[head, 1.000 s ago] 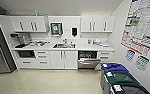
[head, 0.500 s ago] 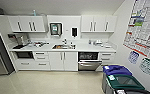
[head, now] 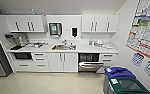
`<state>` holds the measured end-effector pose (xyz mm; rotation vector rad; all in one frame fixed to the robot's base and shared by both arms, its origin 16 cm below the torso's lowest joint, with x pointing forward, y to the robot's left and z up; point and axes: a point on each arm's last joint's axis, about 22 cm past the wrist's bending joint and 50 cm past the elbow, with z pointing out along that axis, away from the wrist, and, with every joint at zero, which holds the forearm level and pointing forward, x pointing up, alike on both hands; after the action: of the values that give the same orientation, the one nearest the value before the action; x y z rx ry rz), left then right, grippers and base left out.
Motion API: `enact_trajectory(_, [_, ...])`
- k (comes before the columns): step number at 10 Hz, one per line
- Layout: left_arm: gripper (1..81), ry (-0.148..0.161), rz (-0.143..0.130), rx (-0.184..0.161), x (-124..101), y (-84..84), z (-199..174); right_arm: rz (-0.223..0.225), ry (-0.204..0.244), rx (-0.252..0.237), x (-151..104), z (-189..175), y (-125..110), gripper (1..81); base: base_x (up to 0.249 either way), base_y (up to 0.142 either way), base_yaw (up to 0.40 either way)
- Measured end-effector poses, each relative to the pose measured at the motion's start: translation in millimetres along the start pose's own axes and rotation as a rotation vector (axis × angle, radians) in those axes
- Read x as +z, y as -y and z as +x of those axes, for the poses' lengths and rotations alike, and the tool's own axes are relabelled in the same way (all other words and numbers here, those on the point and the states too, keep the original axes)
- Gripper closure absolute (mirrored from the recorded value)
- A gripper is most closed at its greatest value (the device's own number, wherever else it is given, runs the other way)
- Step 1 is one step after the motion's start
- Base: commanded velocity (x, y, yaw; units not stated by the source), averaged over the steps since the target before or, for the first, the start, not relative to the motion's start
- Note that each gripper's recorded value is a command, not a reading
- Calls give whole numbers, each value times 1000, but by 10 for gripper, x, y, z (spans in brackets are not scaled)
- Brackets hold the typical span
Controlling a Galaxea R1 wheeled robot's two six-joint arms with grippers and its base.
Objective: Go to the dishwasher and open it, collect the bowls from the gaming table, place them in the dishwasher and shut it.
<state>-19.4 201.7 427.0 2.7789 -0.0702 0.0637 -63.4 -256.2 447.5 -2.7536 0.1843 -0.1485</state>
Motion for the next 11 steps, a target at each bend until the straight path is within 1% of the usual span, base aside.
enact_trajectory(2, [811,-5,-2,1,5,-11,30,0,-6,-1,2,37,0,811,110,0,0])
enact_trajectory(5, [811,3,0,0,1,-4,-25,0,4,1,-3,-34,-2,811,99,0,0])
enact_trajectory(11, [811,0,0,0,1,-1,-1,-1,1,0,-2,-15,-4,811,96,0,0])
